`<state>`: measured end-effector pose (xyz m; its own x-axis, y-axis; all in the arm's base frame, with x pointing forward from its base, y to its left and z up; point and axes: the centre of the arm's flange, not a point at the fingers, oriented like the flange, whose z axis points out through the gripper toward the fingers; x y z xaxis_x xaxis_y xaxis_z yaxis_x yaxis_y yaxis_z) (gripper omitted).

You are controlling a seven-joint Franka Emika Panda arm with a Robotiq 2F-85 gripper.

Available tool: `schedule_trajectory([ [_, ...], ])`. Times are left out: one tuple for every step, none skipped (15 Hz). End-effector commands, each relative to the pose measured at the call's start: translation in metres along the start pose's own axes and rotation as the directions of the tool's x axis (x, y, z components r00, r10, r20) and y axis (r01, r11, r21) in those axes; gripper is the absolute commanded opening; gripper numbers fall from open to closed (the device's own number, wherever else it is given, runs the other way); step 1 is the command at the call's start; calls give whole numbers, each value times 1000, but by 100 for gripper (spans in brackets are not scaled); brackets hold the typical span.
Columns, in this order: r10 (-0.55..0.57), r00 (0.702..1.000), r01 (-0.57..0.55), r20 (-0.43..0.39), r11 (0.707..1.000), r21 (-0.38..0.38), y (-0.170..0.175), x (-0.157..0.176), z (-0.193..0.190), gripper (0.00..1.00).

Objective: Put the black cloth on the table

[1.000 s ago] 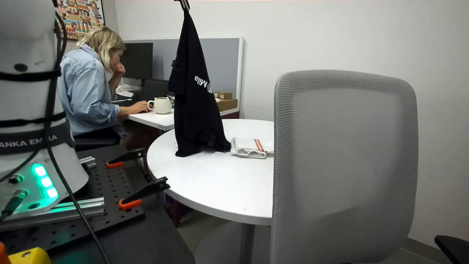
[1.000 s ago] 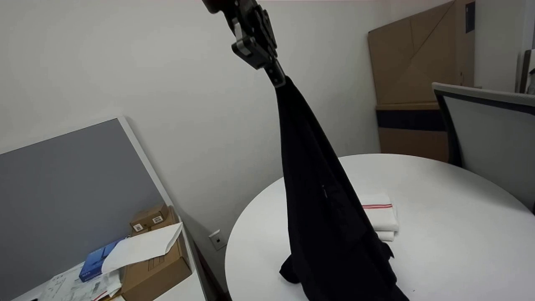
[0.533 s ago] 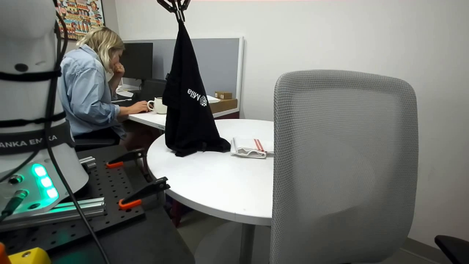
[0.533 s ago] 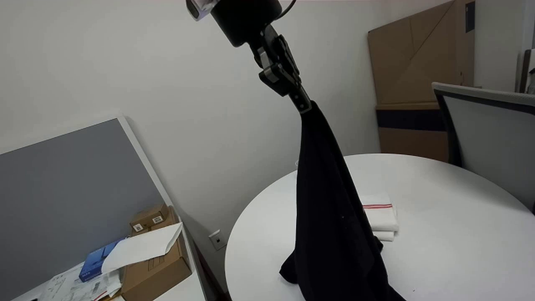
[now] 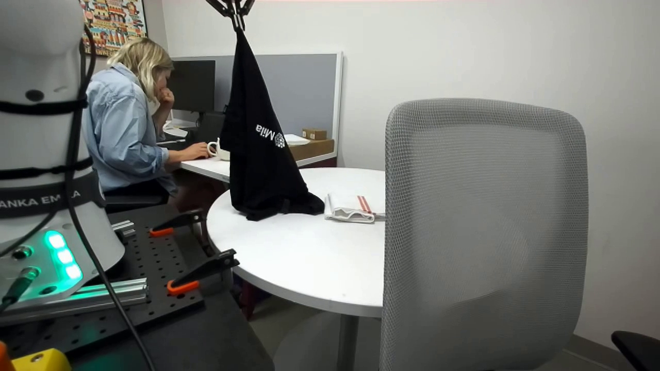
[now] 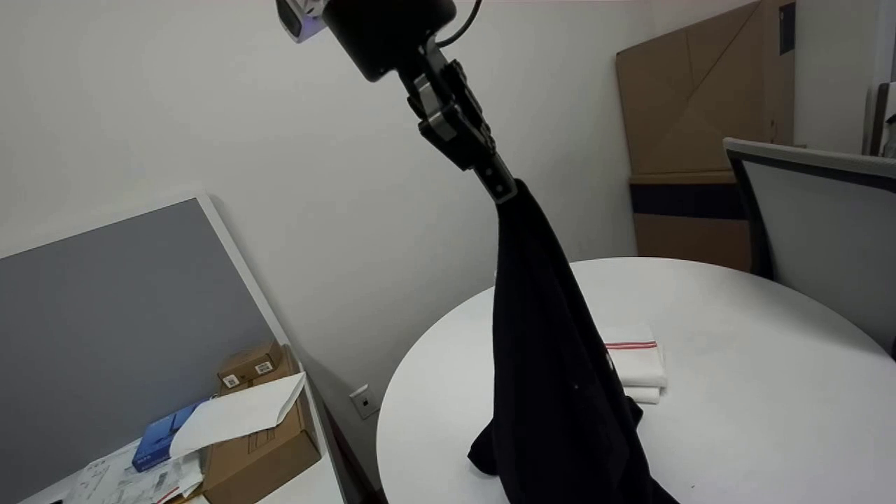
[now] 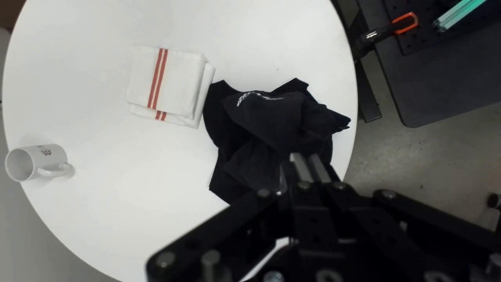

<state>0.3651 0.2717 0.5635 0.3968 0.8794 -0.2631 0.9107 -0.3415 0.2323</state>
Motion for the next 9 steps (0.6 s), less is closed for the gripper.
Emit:
schedule_trajectory([
  [-30, 999, 26, -42, 995, -97, 32, 75, -4, 1],
  [-32, 997, 21, -77, 989, -143, 39, 97, -5, 1],
  [19, 989, -48, -150, 980, -191, 42, 117, -8, 1],
  [38, 980, -80, -197, 974, -211, 47, 138, -11, 27],
  [73, 965, -128, -252, 969, -211, 50, 159, -19, 29],
  [96, 949, -167, -302, 961, -219, 53, 175, -24, 35],
  [118, 930, -205, -349, 953, -223, 54, 184, -27, 41],
  [132, 914, -229, -384, 948, -220, 56, 190, -32, 51],
  [141, 900, -249, -412, 943, -221, 57, 194, -34, 57],
])
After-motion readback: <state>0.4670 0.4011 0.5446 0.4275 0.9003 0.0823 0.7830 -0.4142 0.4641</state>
